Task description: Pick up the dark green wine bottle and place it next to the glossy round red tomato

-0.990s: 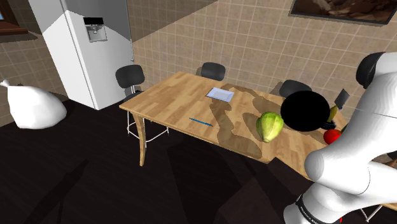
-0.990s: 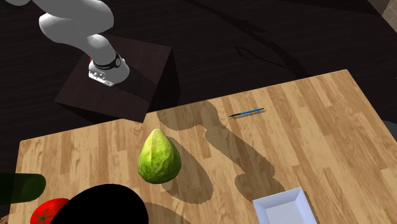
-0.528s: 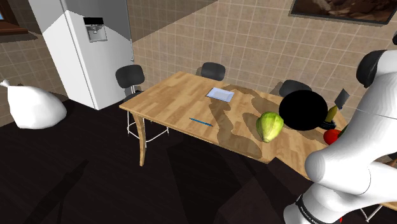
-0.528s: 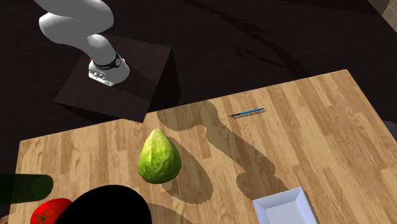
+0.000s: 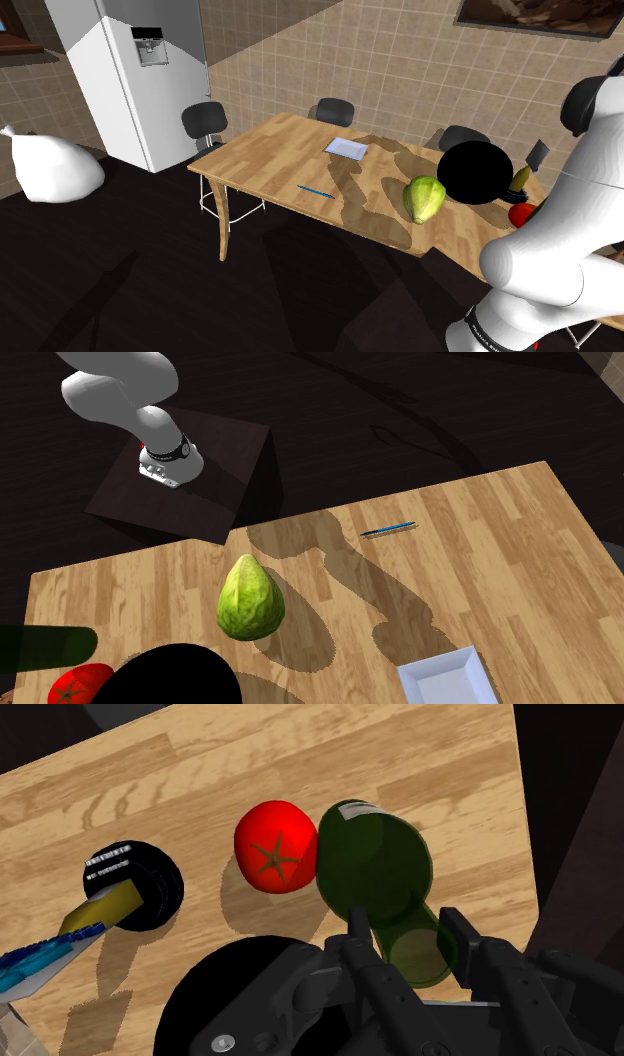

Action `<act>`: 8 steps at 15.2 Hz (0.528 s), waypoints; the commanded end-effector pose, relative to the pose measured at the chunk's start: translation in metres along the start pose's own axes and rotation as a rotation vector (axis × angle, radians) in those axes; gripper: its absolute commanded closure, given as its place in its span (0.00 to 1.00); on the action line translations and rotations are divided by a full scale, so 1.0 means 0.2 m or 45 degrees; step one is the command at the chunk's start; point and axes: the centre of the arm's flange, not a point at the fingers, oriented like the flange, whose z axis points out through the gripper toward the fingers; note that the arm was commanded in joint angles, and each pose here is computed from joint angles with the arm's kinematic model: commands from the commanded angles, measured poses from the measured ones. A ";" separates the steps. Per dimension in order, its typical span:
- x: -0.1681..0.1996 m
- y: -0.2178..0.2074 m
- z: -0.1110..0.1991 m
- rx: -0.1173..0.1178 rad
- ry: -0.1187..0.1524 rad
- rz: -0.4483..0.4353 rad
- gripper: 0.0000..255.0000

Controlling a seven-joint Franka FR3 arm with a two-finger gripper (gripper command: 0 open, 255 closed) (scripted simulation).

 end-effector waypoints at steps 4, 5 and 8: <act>-0.01 0.00 0.13 -0.001 0.000 0.000 1.00; -0.01 0.00 0.16 -0.001 0.000 0.000 1.00; -0.01 0.01 0.24 -0.001 0.000 0.000 1.00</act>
